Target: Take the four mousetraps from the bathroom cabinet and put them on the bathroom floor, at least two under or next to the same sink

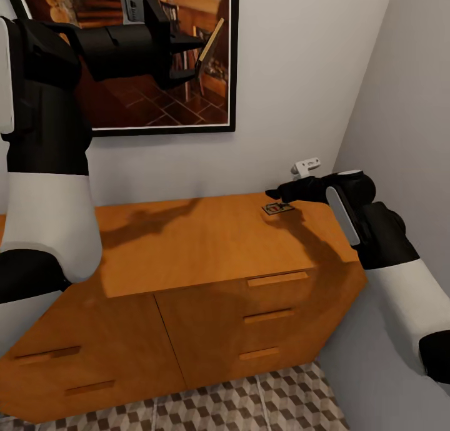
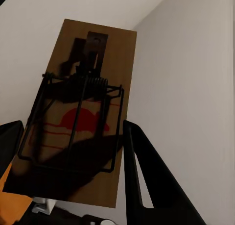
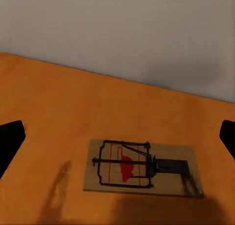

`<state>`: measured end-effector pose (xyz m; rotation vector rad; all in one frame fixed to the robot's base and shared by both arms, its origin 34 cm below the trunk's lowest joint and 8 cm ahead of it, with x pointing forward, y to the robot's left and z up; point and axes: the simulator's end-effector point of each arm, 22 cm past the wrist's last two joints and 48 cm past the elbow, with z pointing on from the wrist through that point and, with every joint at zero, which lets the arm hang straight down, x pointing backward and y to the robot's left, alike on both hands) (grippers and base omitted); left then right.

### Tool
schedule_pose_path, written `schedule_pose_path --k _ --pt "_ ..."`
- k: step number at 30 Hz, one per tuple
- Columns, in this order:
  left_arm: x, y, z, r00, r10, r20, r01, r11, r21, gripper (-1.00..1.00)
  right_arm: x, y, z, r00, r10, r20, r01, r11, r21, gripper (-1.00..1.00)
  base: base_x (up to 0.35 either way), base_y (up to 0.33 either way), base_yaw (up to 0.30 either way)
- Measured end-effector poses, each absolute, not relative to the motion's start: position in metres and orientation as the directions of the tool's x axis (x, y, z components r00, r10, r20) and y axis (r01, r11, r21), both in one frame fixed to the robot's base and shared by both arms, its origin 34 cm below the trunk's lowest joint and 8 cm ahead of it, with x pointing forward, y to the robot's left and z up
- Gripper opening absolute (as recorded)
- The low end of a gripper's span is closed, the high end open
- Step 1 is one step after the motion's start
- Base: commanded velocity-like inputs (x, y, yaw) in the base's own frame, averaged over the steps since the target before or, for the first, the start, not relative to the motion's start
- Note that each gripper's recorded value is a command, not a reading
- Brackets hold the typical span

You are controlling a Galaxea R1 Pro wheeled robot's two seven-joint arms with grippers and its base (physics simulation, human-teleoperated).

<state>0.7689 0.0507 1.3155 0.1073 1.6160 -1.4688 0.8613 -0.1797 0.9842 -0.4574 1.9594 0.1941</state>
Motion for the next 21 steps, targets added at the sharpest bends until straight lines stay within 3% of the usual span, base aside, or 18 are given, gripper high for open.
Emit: schedule_pose_path --k 10,21 --pt "0.768 0.049 1.316 -0.575 -0.490 -0.656 0.607 0.282 -0.743 -1.00 0.839 -0.172 0.982 -0.362 -0.260 -0.895 -0.560 0.829 -0.014 1.00 0.000 0.000 0.000" --pt "0.768 0.046 1.313 -0.578 -0.484 -0.657 0.606 0.285 -0.743 -1.00 0.810 -0.181 1.017 -0.219 -0.420 -0.881 -0.747 0.653 -0.125 1.00 0.000 0.000 0.000"
